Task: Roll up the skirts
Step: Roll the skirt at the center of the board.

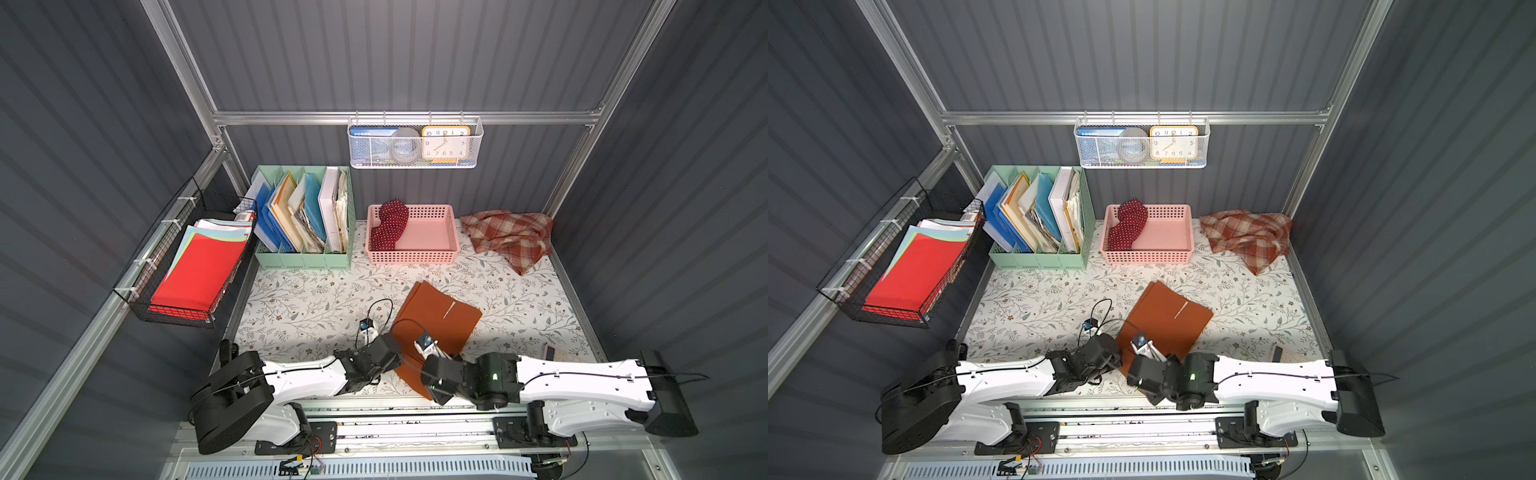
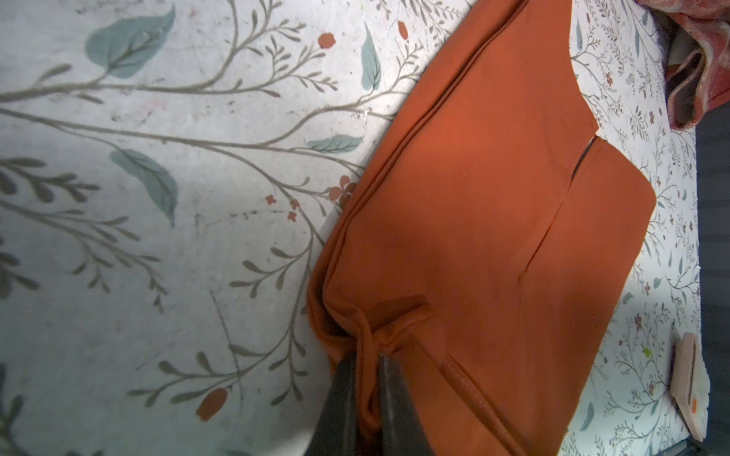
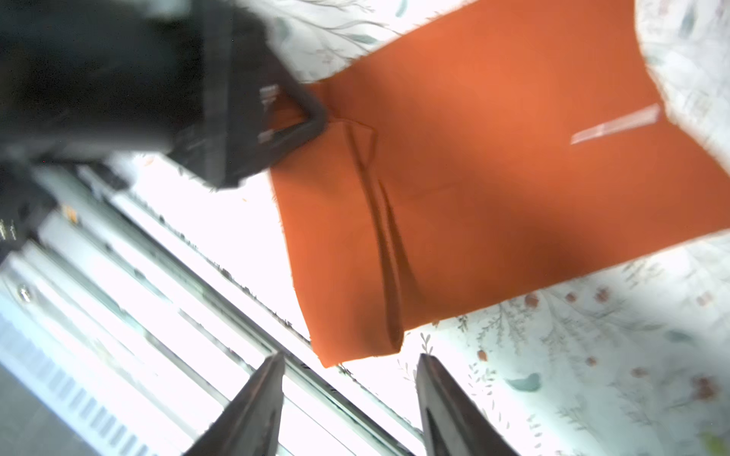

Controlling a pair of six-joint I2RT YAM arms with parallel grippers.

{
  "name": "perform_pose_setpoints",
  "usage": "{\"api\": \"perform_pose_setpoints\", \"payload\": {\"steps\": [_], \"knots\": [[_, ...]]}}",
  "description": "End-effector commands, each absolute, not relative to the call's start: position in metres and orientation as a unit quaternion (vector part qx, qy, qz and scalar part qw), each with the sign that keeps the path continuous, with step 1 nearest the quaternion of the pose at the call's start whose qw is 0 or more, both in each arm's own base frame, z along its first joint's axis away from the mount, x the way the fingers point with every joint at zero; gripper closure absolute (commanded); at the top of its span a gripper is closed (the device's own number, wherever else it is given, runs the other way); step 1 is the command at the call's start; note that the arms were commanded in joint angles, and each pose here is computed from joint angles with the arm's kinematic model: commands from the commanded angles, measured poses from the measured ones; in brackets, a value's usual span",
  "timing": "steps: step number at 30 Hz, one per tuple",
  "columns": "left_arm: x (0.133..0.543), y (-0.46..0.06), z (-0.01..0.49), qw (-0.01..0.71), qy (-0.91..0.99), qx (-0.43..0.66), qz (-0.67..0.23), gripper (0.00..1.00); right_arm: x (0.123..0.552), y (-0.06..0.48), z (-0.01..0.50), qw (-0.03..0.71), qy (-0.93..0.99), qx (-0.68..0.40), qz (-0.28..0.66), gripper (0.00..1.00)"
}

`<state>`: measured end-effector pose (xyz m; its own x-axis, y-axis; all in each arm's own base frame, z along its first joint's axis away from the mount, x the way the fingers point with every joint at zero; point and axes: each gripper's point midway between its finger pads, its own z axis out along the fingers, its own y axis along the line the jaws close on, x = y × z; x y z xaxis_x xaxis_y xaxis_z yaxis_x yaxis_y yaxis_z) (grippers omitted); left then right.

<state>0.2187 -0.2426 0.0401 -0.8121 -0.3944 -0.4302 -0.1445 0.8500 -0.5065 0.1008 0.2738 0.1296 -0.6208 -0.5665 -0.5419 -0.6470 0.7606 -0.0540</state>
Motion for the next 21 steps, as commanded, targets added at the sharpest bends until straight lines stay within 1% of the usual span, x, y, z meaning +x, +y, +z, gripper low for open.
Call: {"api": "perform_pose_setpoints", "payload": {"steps": [1,2,4,6,9,16,21], "knots": [[0.218,-0.253,0.043,0.260,0.928,-0.124,-0.235,1.00,0.094,0.265,0.129,0.310,0.860,-0.405,-0.039,0.34],[0.217,-0.255,0.042,0.257,0.929,-0.120,-0.238,1.00,0.091,0.269,0.126,0.316,0.848,-0.422,-0.057,0.33],[0.215,-0.260,0.042,0.250,0.929,-0.114,-0.249,1.00,0.087,0.279,0.123,0.346,0.819,-0.447,-0.098,0.28],[0.214,-0.262,0.043,0.247,0.928,-0.110,-0.255,1.00,0.081,0.291,0.115,0.350,0.797,-0.476,-0.123,0.25],[0.212,-0.263,0.045,0.245,0.928,-0.105,-0.261,1.00,0.085,0.300,0.099,0.354,0.774,-0.495,-0.175,0.23],[0.208,-0.261,0.050,0.245,0.928,-0.096,-0.264,1.00,0.097,0.313,0.071,0.359,0.731,-0.508,-0.279,0.16],[0.208,-0.262,0.051,0.241,0.930,-0.092,-0.263,1.00,0.109,0.321,0.077,0.377,0.713,-0.492,-0.328,0.13]]}}
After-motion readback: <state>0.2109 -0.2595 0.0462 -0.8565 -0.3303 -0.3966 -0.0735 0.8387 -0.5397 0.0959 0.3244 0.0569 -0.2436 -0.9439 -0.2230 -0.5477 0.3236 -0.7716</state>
